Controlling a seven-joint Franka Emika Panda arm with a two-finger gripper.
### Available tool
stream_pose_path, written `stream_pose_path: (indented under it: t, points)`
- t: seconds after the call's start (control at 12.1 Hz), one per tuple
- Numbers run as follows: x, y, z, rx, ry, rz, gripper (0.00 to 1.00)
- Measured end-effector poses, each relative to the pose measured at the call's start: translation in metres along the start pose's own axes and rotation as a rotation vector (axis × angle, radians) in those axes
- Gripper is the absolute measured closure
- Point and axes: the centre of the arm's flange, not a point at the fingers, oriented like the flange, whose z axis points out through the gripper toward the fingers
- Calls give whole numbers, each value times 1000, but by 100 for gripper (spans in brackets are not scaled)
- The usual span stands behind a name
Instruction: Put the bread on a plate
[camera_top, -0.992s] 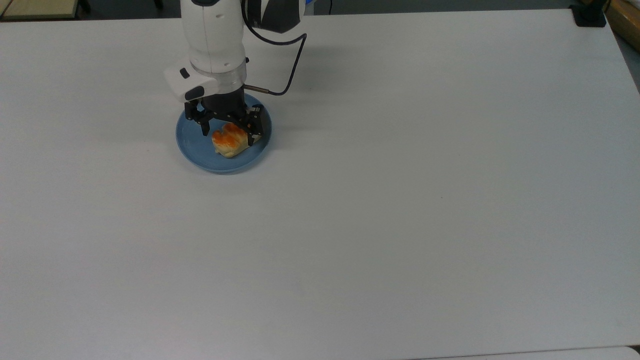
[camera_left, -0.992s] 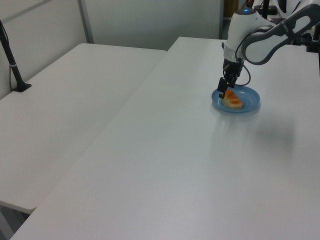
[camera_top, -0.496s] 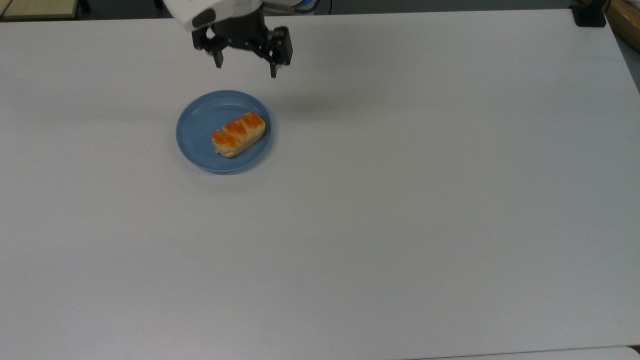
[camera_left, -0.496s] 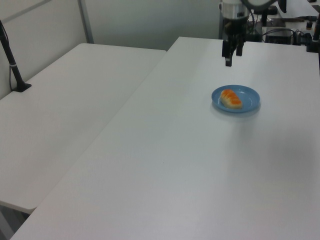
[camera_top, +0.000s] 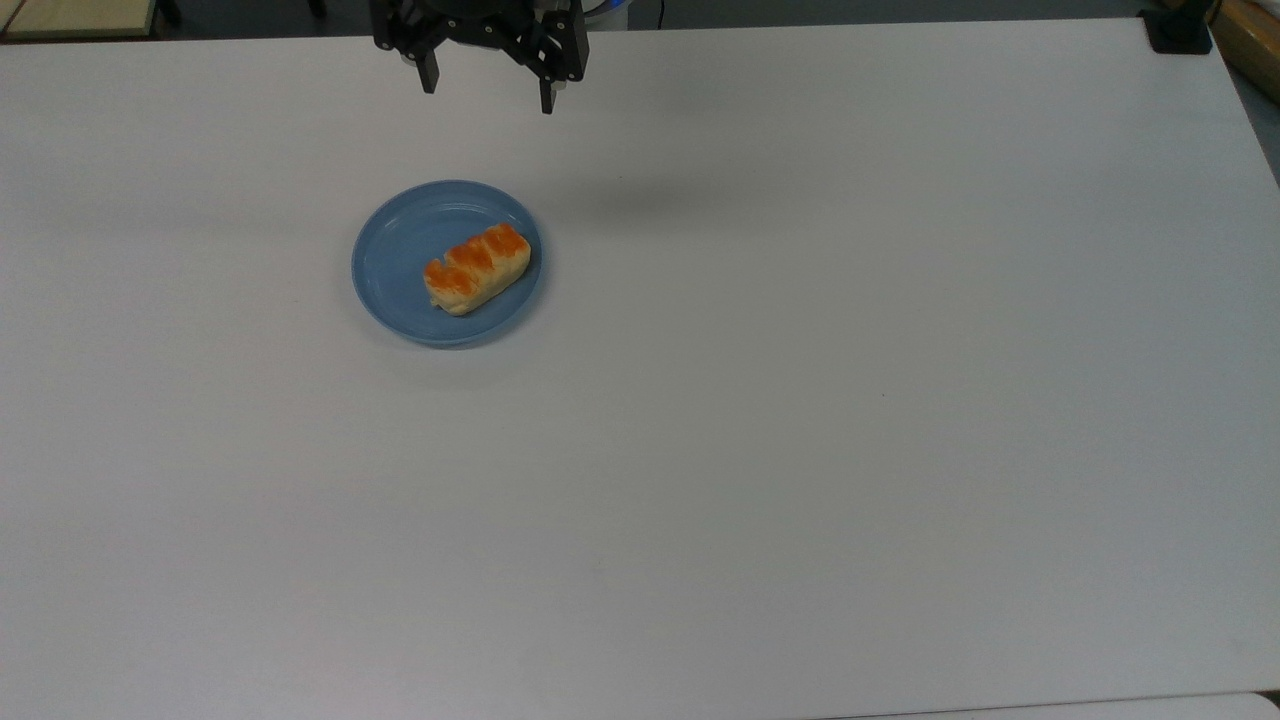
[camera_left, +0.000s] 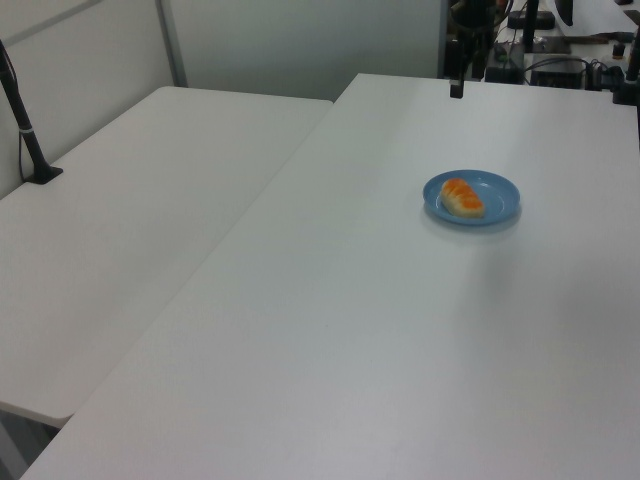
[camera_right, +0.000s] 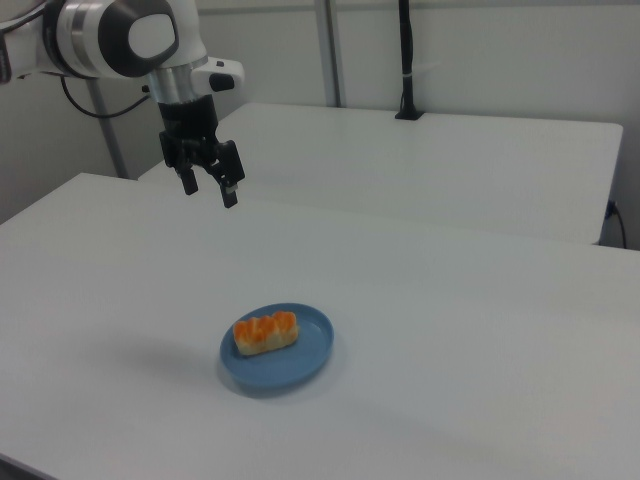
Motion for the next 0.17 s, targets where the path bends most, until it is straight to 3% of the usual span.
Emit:
stream_pose_path:
  t: [0.17]
  points:
    - [0, 2, 0, 0, 1, 4, 0]
